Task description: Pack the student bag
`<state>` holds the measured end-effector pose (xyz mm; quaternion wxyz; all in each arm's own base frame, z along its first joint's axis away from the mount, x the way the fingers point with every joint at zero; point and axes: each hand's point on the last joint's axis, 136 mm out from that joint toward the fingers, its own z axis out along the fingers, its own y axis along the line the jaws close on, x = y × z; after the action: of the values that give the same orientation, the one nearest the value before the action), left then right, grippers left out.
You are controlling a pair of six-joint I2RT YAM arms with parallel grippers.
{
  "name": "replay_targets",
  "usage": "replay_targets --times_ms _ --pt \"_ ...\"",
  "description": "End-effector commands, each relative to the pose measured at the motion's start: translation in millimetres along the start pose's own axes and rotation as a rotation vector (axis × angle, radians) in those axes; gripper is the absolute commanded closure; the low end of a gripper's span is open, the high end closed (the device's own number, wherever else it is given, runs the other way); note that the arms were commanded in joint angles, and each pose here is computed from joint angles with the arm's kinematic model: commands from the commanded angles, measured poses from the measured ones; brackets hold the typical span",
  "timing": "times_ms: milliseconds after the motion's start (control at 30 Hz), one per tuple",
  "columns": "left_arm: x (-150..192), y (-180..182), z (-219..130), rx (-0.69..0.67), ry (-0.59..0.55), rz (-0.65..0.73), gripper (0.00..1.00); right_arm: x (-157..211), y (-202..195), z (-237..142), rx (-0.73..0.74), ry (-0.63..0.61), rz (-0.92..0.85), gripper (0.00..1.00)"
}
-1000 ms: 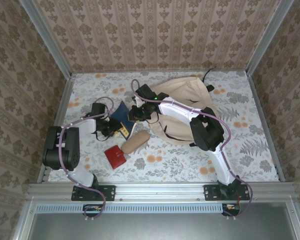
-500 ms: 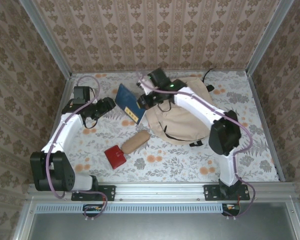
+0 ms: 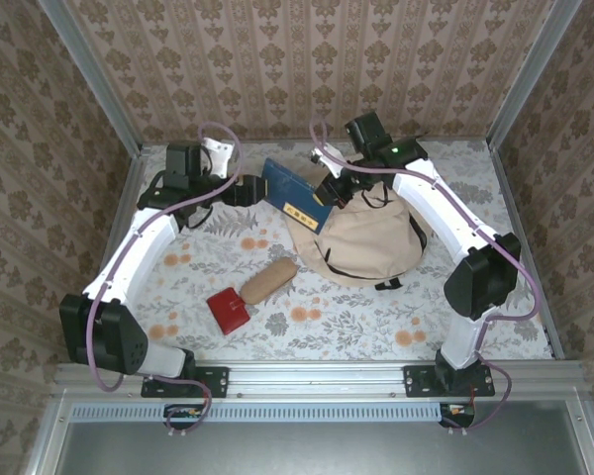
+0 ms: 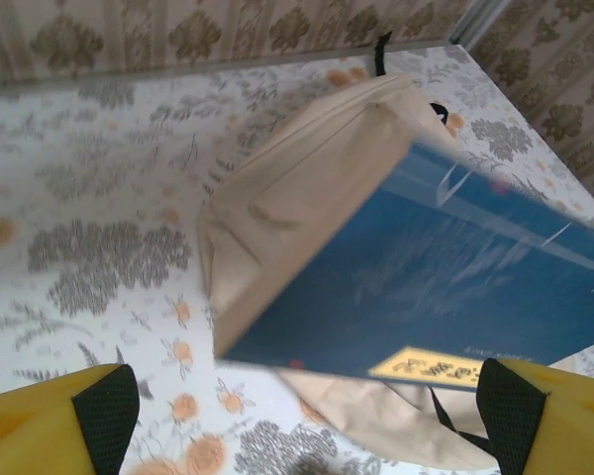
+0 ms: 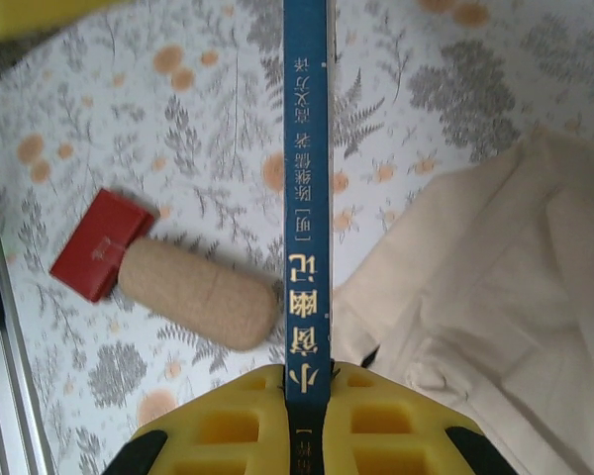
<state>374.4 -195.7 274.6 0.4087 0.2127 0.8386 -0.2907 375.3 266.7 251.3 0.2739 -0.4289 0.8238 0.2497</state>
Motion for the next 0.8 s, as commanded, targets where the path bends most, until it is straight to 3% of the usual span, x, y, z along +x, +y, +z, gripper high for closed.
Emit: replay_targets --times_ms 0,233,400,667,767 --pt "-20 -20 -2 0.06 -0.046 0.224 0.08 14 9 -17 0.0 0.045 -0.077 1.0" --pt "-14 -34 0 0.259 0.026 0.274 0.08 22 19 -21 -0.029 0.028 -0.12 1.0" --pt "2 -44 13 0.331 0.079 0.369 0.08 19 22 -24 -0.012 -0.018 -0.174 1.0" --pt "16 -68 18 0.477 0.035 0.545 0.1 28 24 -26 -0.012 0.008 -0.233 1.0" --pt "23 -74 23 0.518 0.062 0.557 0.17 28 25 -26 -0.018 0.007 -0.246 1.0"
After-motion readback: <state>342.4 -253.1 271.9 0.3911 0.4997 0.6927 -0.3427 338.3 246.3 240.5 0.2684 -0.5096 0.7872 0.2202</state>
